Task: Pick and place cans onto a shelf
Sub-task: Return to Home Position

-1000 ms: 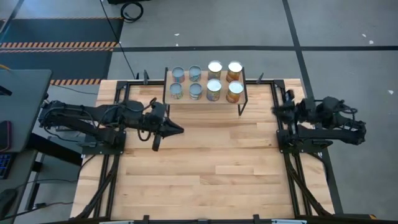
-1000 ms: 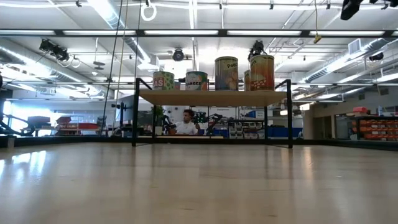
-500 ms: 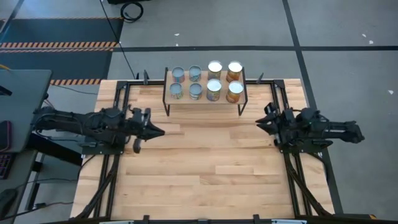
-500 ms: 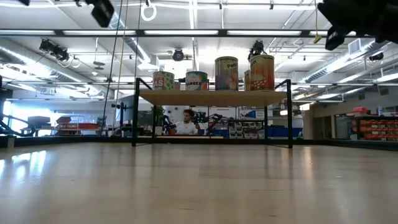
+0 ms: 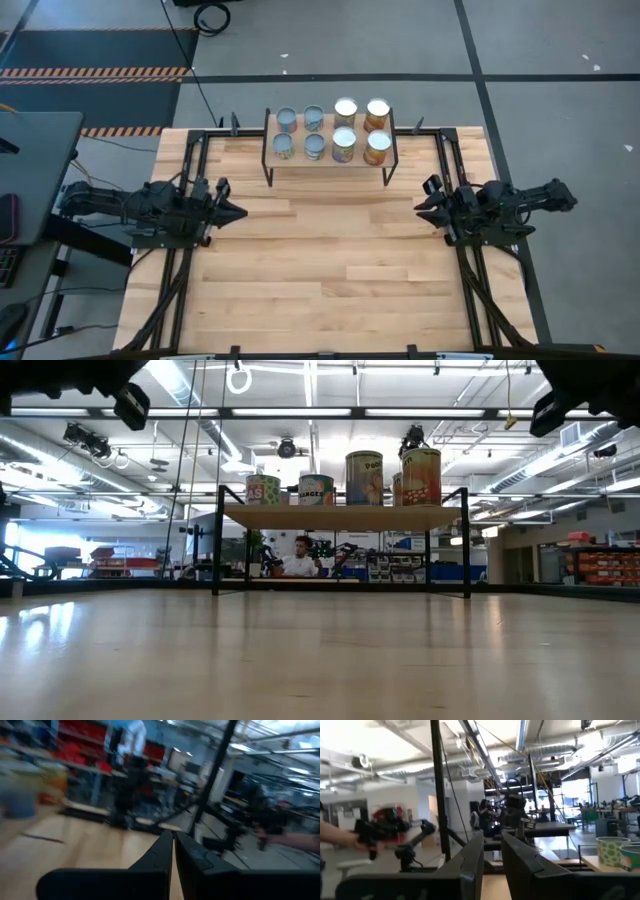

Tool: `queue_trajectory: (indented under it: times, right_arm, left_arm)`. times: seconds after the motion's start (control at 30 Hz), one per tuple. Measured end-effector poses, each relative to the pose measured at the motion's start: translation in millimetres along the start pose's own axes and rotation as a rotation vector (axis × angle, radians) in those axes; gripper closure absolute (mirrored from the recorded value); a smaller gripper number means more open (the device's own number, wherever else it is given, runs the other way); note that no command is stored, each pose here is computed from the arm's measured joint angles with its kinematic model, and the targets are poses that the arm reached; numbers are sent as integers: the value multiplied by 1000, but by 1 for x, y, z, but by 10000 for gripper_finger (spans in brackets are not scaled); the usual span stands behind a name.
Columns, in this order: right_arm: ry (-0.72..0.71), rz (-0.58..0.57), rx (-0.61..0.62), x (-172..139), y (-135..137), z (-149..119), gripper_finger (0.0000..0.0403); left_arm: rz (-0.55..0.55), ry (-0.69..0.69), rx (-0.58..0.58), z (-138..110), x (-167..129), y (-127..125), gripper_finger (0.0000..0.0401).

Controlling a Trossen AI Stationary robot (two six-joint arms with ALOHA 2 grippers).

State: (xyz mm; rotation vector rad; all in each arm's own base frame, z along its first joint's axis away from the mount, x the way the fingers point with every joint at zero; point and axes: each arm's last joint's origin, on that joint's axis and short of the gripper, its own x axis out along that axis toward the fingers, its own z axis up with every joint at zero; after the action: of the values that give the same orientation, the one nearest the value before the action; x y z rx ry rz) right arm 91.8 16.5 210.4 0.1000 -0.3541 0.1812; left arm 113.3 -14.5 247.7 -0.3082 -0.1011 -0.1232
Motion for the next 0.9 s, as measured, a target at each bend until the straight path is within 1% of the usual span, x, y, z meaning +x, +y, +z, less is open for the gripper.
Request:
queue_trajectory:
  times: [0.1,0.23,0.33,0.37,0.4,0.43,0.57,0.63,0.67,0.73,0.83,0.9]
  right_arm:
    - [-22,35,59,-2,1,3,329]
    - [-22,164,30,-3,5,3,329]
    - [-18,206,60,-4,6,4,329]
    - [-17,206,61,-4,6,3,329]
    - [-17,206,51,-4,6,3,329]
    - [-16,195,39,-4,6,3,329]
    - [7,74,-4,-5,2,0,329]
    - [16,32,-14,-5,1,-3,329]
    - [28,30,-7,-5,0,-7,329]
    - [72,28,65,-6,0,-15,329]
    - [109,40,153,-6,0,-18,329]
    - [116,21,175,-6,-2,-19,329]
  left_arm:
    - [42,-31,22,-9,-4,5,376]
    - [-12,-114,18,-26,-11,9,376]
    - [-27,-165,15,-43,-16,14,376]
    - [-31,-180,12,-47,-18,16,376]
    - [-40,-195,14,-45,-19,15,376]
    - [-37,-187,15,-45,-20,15,376]
    - [-44,-204,35,-43,-23,14,376]
    - [-55,-207,41,-42,-24,13,376]
    - [-59,-192,45,-44,-24,13,376]
    - [-76,-173,42,-45,-25,13,376]
    - [-125,-174,17,-45,-27,10,376]
    - [-161,-183,24,-44,-29,8,376]
